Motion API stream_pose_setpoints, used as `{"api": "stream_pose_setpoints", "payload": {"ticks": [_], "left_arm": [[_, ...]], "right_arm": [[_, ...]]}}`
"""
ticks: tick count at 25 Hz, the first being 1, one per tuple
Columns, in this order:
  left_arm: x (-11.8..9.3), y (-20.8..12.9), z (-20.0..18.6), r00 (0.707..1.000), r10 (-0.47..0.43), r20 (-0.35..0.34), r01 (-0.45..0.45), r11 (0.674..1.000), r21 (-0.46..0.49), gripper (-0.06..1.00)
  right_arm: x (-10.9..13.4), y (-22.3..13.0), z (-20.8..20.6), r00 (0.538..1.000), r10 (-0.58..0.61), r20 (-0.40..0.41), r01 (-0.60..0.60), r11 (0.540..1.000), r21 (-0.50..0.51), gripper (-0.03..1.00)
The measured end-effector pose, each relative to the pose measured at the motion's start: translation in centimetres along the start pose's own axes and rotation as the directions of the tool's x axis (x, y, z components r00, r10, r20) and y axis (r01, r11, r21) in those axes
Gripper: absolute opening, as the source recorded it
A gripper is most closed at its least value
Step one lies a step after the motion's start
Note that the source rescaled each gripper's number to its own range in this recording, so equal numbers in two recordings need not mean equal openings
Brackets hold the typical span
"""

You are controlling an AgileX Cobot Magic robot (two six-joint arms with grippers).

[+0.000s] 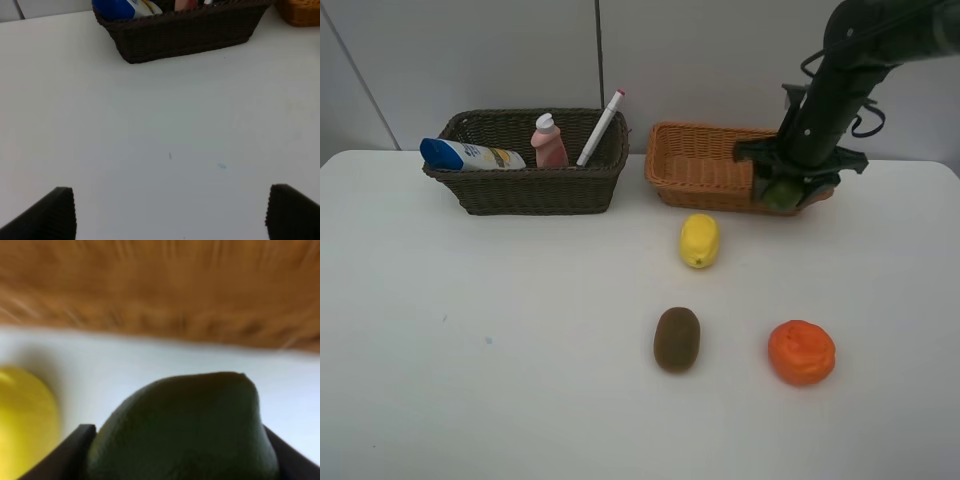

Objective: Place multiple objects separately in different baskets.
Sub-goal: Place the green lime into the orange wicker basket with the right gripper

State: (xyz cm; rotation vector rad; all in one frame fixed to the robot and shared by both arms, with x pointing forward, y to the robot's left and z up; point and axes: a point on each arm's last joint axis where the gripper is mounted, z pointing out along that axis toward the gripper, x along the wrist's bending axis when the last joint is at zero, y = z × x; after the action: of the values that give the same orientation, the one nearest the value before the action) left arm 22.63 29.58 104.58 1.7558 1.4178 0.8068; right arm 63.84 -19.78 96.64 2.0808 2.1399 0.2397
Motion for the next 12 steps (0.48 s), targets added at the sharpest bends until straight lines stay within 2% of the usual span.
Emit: {"api": "stream_pose_setpoints", "payload": {"ticks": [2,5,10,11,12], "left_arm": [[0.0,0.0,0.0,1.0,0.0,0.0,0.0,1.0,0.0,1.0],[0.0,0.0,0.0,1.0,0.0,0.0,0.0,1.0,0.0,1.0],[0.0,0.0,0.0,1.0,0.0,0.0,0.0,1.0,0.0,1.0],[0.0,0.0,0.0,1.0,0.0,0.0,0.0,1.0,0.0,1.0],[0.0,0.0,0.0,1.0,0.0,0.0,0.0,1.0,0.0,1.0]], "right_arm": [[-0.6,1.7,-2.0,1.0,0.001,0.006,-0.001,0.997,-0.074,0.09],[-1.9,4.1,-2.2,1.0,-0.005,0.025,0.008,0.993,-0.121,0.09],[-3.2,6.4,0.6,0.998,-0.037,0.045,0.041,0.995,-0.094,0.1],[-3.2,6.6,1.1,0.998,-0.038,0.045,0.042,0.995,-0.089,0.27],[-3.2,6.7,1.4,0.998,-0.043,0.046,0.046,0.995,-0.086,0.55]]}}
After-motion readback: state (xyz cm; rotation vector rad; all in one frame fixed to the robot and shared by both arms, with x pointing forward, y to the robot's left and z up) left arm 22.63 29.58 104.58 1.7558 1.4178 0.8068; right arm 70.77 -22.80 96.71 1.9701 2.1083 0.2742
